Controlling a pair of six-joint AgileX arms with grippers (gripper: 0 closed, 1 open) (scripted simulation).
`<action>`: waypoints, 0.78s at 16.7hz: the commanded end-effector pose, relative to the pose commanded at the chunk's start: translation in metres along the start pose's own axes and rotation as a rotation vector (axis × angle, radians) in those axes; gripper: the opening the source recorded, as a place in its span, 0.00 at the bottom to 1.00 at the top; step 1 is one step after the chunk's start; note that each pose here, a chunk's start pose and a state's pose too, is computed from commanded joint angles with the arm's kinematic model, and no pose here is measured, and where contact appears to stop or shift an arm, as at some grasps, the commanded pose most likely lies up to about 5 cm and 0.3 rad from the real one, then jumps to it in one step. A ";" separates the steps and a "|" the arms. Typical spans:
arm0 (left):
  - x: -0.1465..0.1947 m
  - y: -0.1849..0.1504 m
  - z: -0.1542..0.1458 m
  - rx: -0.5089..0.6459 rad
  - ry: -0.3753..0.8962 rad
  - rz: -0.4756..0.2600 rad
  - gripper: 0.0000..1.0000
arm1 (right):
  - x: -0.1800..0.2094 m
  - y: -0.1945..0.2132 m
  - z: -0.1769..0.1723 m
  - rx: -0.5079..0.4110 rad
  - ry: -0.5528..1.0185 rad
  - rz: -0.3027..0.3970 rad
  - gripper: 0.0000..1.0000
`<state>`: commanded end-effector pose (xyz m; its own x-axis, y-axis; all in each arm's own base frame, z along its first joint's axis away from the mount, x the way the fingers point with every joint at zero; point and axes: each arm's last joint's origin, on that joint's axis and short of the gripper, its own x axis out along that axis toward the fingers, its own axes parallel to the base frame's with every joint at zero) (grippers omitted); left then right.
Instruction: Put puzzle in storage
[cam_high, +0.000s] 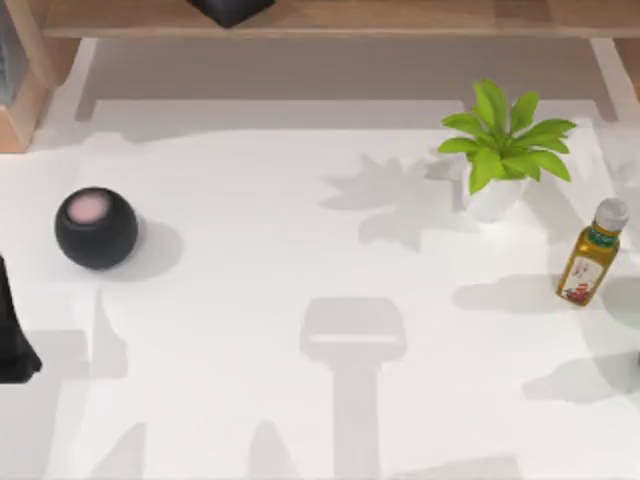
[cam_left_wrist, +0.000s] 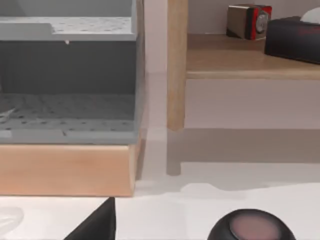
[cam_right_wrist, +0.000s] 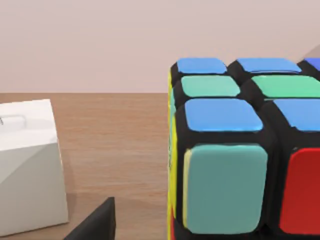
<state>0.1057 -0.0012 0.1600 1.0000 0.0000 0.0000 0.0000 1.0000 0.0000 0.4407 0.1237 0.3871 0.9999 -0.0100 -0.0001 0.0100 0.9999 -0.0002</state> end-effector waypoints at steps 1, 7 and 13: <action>0.000 0.000 0.000 0.000 0.000 0.000 1.00 | 0.000 0.000 0.000 0.000 0.000 0.000 1.00; 0.000 0.000 0.000 0.000 0.000 0.000 1.00 | 0.000 0.000 0.000 0.000 0.000 0.000 0.62; 0.000 0.000 0.000 0.000 0.000 0.000 1.00 | 0.000 0.000 0.000 0.000 0.000 0.000 0.17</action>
<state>0.1057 -0.0012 0.1600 1.0000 0.0000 0.0000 0.0000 1.0000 0.0000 0.4407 0.1237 0.3871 0.9999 -0.0100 -0.0001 0.0100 0.9999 -0.0002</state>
